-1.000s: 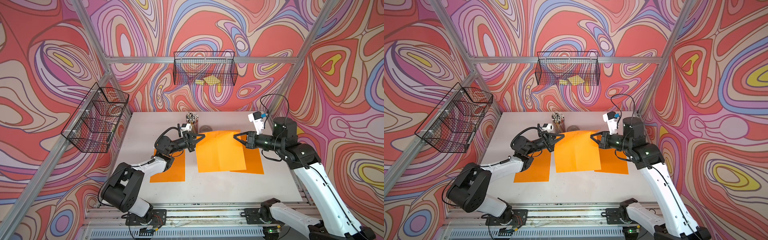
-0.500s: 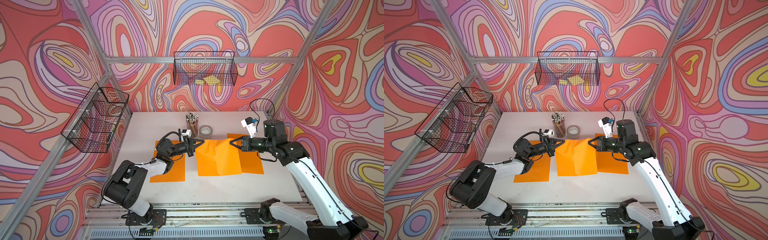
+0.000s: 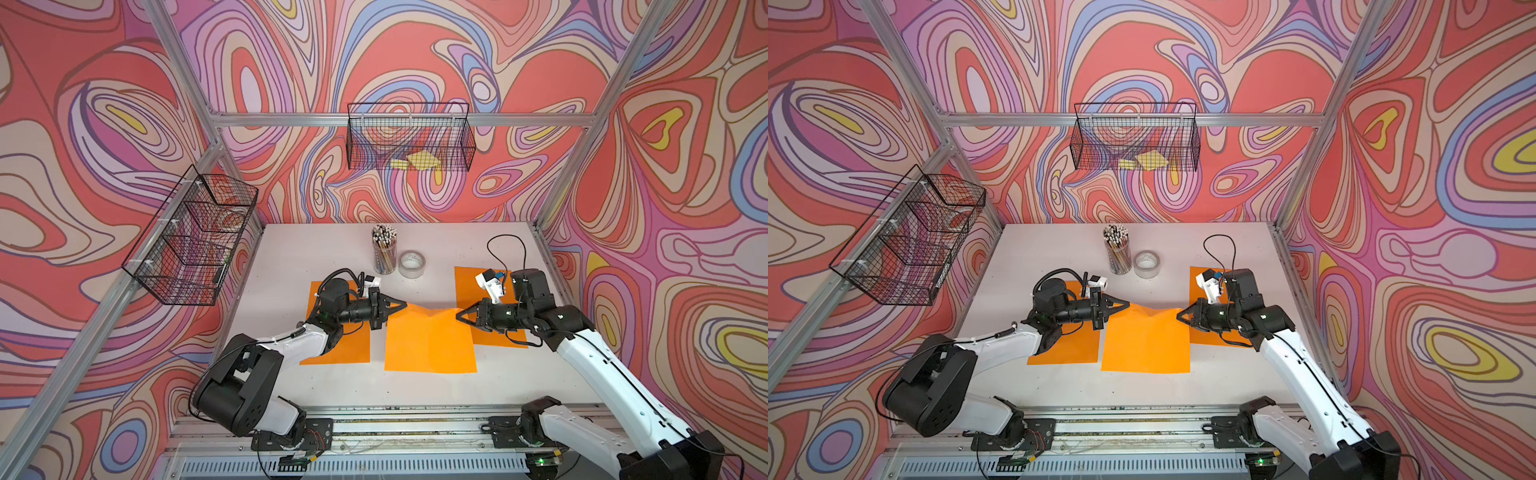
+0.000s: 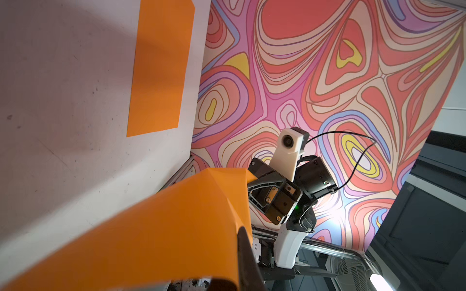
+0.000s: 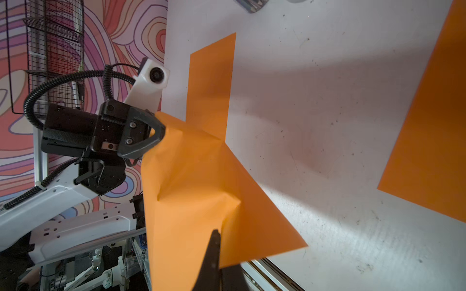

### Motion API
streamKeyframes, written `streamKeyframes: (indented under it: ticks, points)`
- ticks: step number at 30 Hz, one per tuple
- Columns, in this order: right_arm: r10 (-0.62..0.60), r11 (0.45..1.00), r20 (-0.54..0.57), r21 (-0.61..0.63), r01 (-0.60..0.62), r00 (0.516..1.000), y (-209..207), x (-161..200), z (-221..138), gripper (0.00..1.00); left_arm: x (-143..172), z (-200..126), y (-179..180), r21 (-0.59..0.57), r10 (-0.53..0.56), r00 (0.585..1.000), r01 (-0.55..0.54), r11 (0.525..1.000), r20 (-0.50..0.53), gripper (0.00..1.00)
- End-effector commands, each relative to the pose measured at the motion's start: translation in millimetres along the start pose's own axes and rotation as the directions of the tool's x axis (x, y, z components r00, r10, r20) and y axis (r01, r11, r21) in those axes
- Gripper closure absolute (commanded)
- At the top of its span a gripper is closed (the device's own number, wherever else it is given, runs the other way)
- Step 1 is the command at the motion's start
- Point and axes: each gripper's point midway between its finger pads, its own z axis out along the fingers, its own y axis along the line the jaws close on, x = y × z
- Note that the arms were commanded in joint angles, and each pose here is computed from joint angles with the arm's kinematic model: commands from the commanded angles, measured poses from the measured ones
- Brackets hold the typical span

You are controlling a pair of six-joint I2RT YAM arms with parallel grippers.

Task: Fold the rectangular paper in half along the long edge
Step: Pick up the paper from the center of the board.

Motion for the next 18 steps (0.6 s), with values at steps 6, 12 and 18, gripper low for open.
streamKeyframes:
  ticks: [6,12,18]
  points:
    - [-0.127,0.975,0.144,-0.162,0.150,0.981,54.8,-53.3,-8.5,0.95,2.2,5.0,-33.4,-0.069,0.150,0.987,-0.154,0.986,-0.059,0.89]
    - [-0.201,0.936,0.206,-0.248,0.250,0.958,73.9,-58.5,-13.2,0.86,-8.4,12.8,-60.2,-0.082,0.349,0.934,-0.355,0.931,-0.079,0.79]
    - [-0.198,0.950,0.219,-0.196,0.242,0.955,55.8,-42.6,-14.4,0.39,-8.7,6.4,-45.4,-0.152,0.415,0.906,-0.423,0.893,-0.086,0.72]
